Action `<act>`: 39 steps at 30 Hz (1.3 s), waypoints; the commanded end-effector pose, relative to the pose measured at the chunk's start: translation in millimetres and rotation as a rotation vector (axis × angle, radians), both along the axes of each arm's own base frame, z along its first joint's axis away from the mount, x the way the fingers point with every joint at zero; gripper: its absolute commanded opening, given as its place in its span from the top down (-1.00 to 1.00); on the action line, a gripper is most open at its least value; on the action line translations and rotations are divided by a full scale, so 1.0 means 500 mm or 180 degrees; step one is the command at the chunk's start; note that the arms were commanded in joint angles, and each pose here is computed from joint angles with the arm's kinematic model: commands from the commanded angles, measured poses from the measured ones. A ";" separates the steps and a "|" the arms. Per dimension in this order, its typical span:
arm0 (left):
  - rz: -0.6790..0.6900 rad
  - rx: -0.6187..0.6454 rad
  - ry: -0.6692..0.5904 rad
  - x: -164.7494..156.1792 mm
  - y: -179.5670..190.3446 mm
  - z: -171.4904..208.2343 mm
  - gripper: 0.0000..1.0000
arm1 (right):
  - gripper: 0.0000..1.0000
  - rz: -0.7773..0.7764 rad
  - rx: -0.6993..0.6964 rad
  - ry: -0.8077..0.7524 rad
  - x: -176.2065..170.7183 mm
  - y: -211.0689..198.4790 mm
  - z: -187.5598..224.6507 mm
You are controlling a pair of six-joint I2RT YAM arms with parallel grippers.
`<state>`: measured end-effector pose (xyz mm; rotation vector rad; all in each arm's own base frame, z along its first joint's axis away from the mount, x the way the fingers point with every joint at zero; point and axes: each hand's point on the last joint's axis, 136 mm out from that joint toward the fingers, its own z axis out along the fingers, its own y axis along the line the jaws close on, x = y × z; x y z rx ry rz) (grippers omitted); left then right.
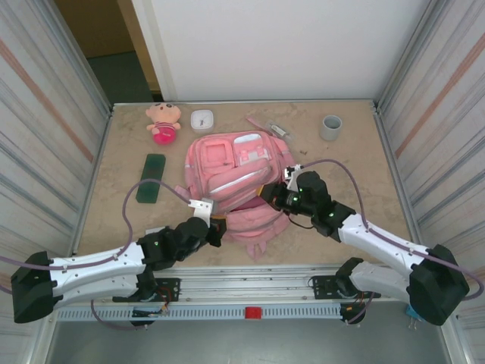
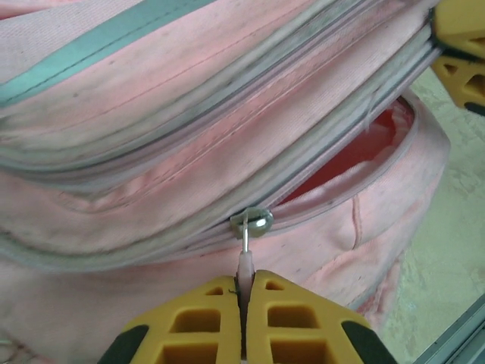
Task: Pack the student bag
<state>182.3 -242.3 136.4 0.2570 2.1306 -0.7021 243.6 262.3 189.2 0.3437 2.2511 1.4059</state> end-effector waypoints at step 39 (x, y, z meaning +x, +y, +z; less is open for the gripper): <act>0.0445 -0.0209 -0.0260 0.029 0.100 0.008 1.00 | 0.61 0.0286 0.0036 -0.0117 0.015 0.016 0.059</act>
